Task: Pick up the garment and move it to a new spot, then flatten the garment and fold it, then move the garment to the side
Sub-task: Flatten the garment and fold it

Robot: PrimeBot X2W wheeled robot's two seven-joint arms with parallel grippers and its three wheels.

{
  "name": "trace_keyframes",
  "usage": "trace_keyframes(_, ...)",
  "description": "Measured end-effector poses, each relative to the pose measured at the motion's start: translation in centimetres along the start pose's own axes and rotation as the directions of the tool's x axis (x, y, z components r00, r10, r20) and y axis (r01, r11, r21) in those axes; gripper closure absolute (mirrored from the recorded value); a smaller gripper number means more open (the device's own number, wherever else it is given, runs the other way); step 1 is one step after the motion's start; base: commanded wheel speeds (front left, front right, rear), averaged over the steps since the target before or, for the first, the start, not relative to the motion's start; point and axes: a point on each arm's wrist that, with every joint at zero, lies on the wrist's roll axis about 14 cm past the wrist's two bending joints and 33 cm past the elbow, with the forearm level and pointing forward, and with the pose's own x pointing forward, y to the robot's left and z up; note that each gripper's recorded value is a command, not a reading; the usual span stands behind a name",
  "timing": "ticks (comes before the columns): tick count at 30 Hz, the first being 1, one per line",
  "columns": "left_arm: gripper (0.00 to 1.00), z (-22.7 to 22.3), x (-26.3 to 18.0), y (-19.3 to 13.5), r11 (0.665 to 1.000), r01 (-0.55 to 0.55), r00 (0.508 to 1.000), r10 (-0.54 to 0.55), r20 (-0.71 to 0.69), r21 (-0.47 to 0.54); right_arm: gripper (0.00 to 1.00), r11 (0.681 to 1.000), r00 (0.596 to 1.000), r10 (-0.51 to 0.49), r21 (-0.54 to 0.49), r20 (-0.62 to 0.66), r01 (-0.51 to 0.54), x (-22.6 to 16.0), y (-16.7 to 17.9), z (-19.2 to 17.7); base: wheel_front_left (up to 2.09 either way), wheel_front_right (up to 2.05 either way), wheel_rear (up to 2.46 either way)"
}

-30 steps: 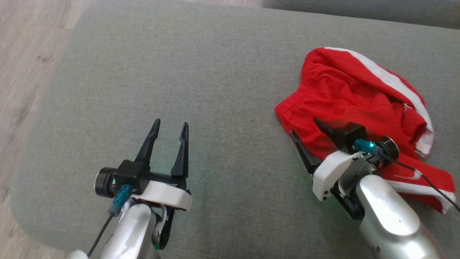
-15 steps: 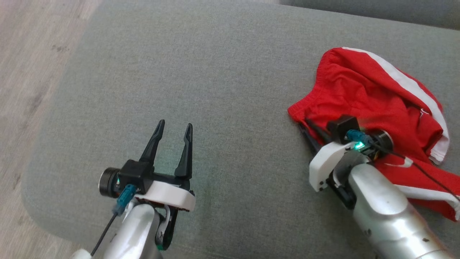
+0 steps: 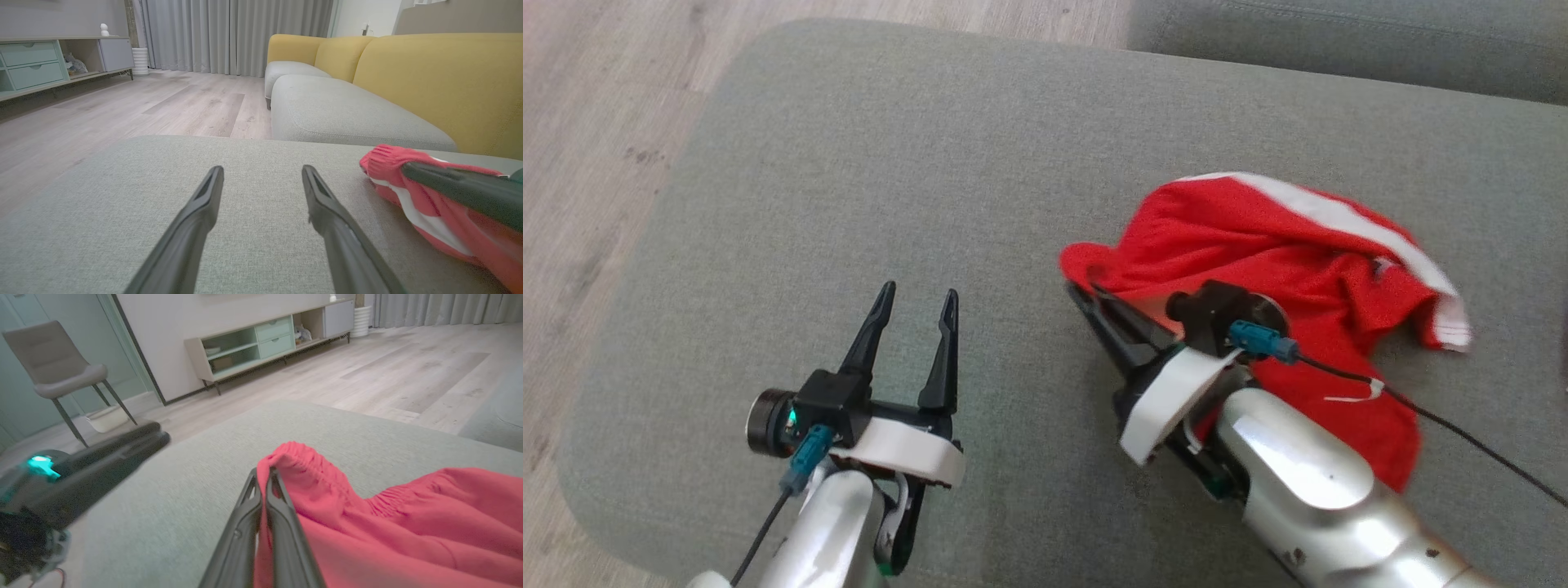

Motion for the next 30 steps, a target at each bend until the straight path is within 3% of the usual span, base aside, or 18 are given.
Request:
trace_keyframes(6, 0.00, -0.1, 0.0, -0.1, 1.000, 0.002, 1.000, -0.002, -0.003, 0.003, 1.00, 0.996, 0.998, 0.049, 0.074, 0.045, -0.052, 0.2, 1.7, 1.4, 0.00, 0.00, 0.00)
trace_keyframes(13, 0.00, -0.9, 0.4, 0.1, 1.000, 0.000, 1.000, -0.001, -0.024, -0.001, 1.00, 0.988, 0.979, -0.138, 0.054, -0.151, 0.148, -2.0, -5.9, -3.5, 0.00, 0.00, 0.00)
trace_keyframes(20, 0.00, -1.6, 0.7, 0.0, 1.000, 0.008, 0.999, -0.008, -0.046, 0.005, 1.00, 0.977, 0.955, -0.194, 0.038, -0.226, 0.208, -2.6, -7.8, -5.9, 0.00, 0.00, 0.00)
trace_keyframes(21, 0.00, -1.7, 0.8, -0.1, 1.000, 0.009, 0.999, -0.009, -0.047, 0.005, 0.78, 0.978, 0.953, -0.194, 0.028, -0.231, 0.206, -2.5, -7.9, -6.0, 0.00, 0.00, 0.00)
trace_keyframes(22, 0.00, -1.7, 0.9, -0.1, 1.000, 0.011, 0.999, -0.010, -0.048, 0.005, 0.04, 0.979, 0.952, -0.194, 0.012, -0.237, 0.203, -2.5, -7.9, -6.1, 0.00, 0.00, 0.00)
trace_keyframes(25, 0.00, -1.8, 1.0, -0.3, 1.000, 0.016, 0.999, -0.015, -0.050, 0.005, 0.00, 0.980, 0.952, -0.199, -0.028, -0.231, 0.198, -2.4, -8.1, -6.0, 0.00, 0.00, 0.00)
trace_keyframes(30, 0.00, -1.3, 1.4, -0.7, 1.000, 0.030, 0.999, -0.029, -0.036, 0.004, 0.00, 0.971, 0.964, -0.237, -0.002, -0.120, 0.238, -2.5, -8.8, -3.5, 0.00, 0.00, 0.00)
